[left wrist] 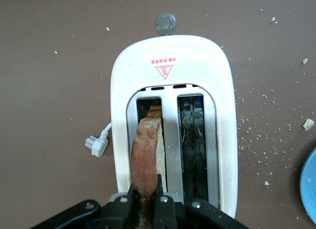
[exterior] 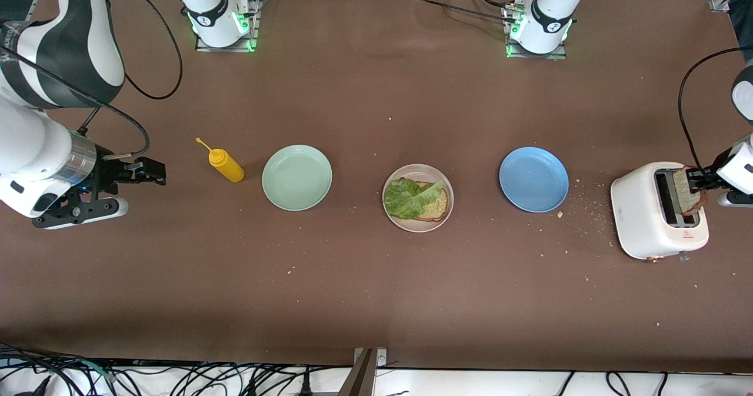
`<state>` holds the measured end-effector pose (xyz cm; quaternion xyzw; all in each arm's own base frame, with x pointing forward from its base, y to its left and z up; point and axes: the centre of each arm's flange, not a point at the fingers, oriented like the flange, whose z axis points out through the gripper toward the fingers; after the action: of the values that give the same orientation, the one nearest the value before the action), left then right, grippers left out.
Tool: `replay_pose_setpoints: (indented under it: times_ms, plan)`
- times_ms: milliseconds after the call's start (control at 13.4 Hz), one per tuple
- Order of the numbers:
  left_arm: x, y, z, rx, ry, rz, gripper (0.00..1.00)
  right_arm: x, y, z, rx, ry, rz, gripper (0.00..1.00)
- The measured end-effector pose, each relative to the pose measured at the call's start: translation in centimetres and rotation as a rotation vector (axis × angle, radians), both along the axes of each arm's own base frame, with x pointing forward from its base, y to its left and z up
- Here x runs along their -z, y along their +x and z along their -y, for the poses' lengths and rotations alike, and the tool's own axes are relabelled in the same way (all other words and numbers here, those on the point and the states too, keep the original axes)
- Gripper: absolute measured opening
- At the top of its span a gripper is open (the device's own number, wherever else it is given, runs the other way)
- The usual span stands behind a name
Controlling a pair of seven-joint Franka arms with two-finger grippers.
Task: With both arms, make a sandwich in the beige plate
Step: 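Reach the left gripper down to the toaster and grasp the toast, then lift the toast out of the toaster and carry it toward the beige plate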
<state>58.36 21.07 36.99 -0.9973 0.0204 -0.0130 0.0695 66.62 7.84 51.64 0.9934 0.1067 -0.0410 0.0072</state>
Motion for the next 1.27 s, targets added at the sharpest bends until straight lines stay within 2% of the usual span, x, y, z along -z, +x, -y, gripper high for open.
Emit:
replay_pose_setpoints:
  times_ms: [224,448,821,1120,1269]
  plan:
    - [-0.2,0.0,0.0,-0.001,0.000,-0.001,0.11,-0.1,0.0,0.0,-0.001,0.000,0.001,1.00]
    - [-1.5,-0.1,0.1,-0.008,-0.004,-0.037,0.10,-0.1,0.0,0.0,-0.001,0.001,0.001,1.00]
    - [-7.6,-0.2,1.1,-0.017,-0.002,-0.094,0.08,-0.1,0.0,-0.1,-0.002,0.001,0.001,1.00]
    - [-13.2,0.1,5.3,0.023,-0.020,-0.158,0.08,-0.1,0.0,-0.1,-0.003,0.001,0.000,1.00]
    - [-14.5,0.5,8.5,0.056,-0.070,-0.173,0.08,-0.1,-0.1,-0.1,-0.003,0.000,-0.002,1.00]
